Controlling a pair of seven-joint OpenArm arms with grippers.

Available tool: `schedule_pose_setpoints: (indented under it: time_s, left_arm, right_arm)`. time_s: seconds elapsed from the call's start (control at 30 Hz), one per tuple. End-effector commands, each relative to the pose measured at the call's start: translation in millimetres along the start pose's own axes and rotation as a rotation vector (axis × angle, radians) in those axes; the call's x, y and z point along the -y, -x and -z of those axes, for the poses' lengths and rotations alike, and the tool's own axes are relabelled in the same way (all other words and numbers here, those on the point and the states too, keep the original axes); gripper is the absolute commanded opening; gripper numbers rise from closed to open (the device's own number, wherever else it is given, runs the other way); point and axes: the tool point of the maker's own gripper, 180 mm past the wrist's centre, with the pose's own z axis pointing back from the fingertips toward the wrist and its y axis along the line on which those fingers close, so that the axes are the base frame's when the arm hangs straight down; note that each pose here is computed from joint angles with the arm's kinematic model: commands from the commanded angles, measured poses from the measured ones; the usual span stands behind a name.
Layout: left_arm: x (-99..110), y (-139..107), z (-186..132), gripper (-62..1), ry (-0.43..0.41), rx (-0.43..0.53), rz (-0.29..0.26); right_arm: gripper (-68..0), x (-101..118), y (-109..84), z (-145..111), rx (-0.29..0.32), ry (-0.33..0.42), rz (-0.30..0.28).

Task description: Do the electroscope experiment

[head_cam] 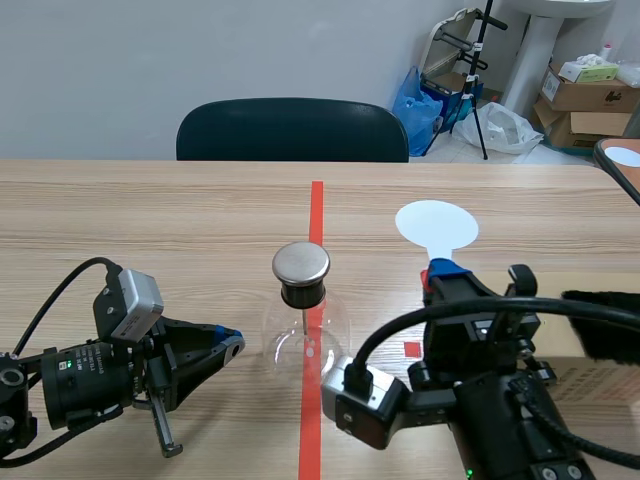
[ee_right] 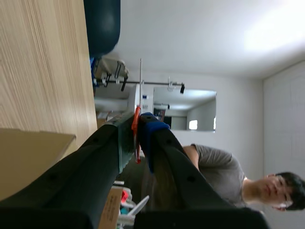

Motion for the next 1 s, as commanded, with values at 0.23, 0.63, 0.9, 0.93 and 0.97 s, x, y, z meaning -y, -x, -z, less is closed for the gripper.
schedule_pose_setpoints:
  time_s: [0.23, 0.63, 0.9, 0.93, 0.97]
  left_arm:
    - [1, -12, 5, -57.9, 0.004, 0.044, 0.003]
    - [1, -12, 5, -57.9, 0.004, 0.044, 0.003]
    - [1, -12, 5, -57.9, 0.004, 0.044, 0.003]
    - [1, -12, 5, -57.9, 0.004, 0.044, 0.003]
    - [1, -12, 5, -57.9, 0.004, 0.044, 0.003]
  right_arm:
    - [-66.5, 9, -28.0, 1, 0.165, 0.036, -0.002]
    - [-66.5, 9, -71.0, -12, 0.415, 0.036, -0.007]
    - [-66.5, 9, -80.0, -16, 0.47, 0.036, -0.008]
    - [-66.5, 9, -80.0, -16, 0.47, 0.036, -0.008]
    - [-66.5, 9, -79.9, -16, 0.47, 0.036, -0.008]
